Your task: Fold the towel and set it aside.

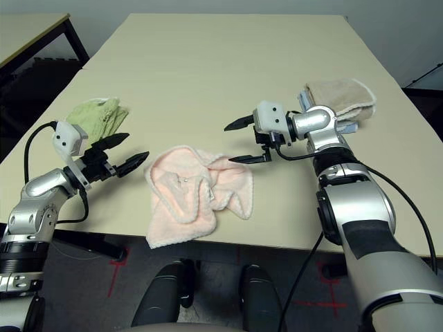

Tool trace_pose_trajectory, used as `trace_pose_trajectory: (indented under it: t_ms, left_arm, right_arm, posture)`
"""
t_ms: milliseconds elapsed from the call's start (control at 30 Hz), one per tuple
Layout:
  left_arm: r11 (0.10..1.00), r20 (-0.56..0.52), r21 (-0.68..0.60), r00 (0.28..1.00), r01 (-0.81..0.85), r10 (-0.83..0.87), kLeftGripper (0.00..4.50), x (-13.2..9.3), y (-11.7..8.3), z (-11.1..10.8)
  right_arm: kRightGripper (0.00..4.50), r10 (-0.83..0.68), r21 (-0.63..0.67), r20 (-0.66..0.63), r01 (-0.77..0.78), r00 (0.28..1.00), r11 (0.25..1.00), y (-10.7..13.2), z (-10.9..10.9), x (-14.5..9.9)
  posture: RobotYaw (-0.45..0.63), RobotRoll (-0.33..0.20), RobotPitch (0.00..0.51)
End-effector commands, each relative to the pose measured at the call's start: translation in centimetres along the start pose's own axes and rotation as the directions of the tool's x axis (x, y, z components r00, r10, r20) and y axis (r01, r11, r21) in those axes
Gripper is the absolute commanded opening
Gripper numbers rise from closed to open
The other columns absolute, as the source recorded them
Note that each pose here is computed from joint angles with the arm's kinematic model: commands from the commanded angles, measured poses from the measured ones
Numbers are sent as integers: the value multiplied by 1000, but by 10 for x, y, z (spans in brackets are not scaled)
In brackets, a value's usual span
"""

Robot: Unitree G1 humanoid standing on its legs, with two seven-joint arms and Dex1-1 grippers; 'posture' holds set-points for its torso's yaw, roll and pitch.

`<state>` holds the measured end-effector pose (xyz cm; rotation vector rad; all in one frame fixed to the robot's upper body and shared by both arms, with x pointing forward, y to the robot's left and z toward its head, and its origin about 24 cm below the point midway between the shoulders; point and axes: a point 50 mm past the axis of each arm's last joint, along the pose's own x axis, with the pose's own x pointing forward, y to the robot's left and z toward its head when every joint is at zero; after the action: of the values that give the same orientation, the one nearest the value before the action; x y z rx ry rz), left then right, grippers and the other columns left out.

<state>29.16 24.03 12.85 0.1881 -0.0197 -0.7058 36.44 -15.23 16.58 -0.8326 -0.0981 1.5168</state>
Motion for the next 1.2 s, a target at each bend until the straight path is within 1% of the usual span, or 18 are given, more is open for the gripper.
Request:
trace_pose_trajectory:
  t_ms: [33,200,300,367,500,533,633,667,900,967,1033,1100,1167,1200]
  left_arm:
    - [1000,-15,4,1000,23,-23,4500,2,-5,-1]
    - [1000,-16,6,999,29,-29,4500,3,-6,0]
    - [1000,-15,7,999,30,-30,4500,3,-6,1]
    - [1000,-15,7,999,30,-30,4500,3,-6,1]
    - [1000,-15,6,999,29,-29,4500,4,-7,0]
    - [1000,-15,6,999,29,-29,4500,4,-7,0]
    - [1000,-16,1,1000,27,-27,4500,3,-8,-1]
    - [1000,-16,0,1000,27,-27,4500,3,-8,-1]
    - [999,-18,-11,999,31,-31,4500,6,-8,-2]
    - [999,-18,-16,999,34,-35,4500,7,-9,-2]
    - [999,-17,-19,999,37,-37,4500,10,-9,-2]
    - [999,-16,-12,999,35,-35,4500,12,-9,-2]
    - [1000,-13,-9,999,30,-30,4500,15,-8,-2]
    - [1000,-11,-10,1000,28,-28,4500,17,-7,-1]
  right_arm:
    - [4455,25,-29,-40,-26,999,999,-1,1,8]
    - [4455,39,-46,-85,-43,996,998,0,-1,16]
    - [3902,53,-49,-107,-58,993,997,0,-1,19]
    - [3208,56,-51,-110,-62,992,997,0,-1,20]
    - [1661,42,-58,-90,-47,995,997,-1,1,21]
    - [1363,38,-58,-85,-43,996,997,-2,1,21]
    - [158,21,-63,-63,-25,998,998,-3,3,20]
    - [39,15,-65,-57,-19,998,998,-4,4,20]
    - [39,-77,-11,21,77,997,997,-10,6,11]
    - [39,-138,9,43,138,989,990,-13,7,7]
    - [39,-250,35,72,248,966,968,-22,10,1]
    - [39,-392,27,101,391,914,920,-34,17,-7]
    - [39,-573,4,193,583,797,813,-51,33,-18]
    - [39,-630,-4,218,646,745,763,-58,40,-24]
  posture:
    - [101,0,116]
    - [105,0,117]
    - [106,0,117]
    - [106,0,117]
    - [108,0,115]
    - [108,0,115]
    - [105,0,113]
    - [105,0,113]
    - [88,0,108]
    - [88,0,108]
    - [80,0,105]
    - [73,0,103]
    - [64,0,100]
    - [64,0,100]
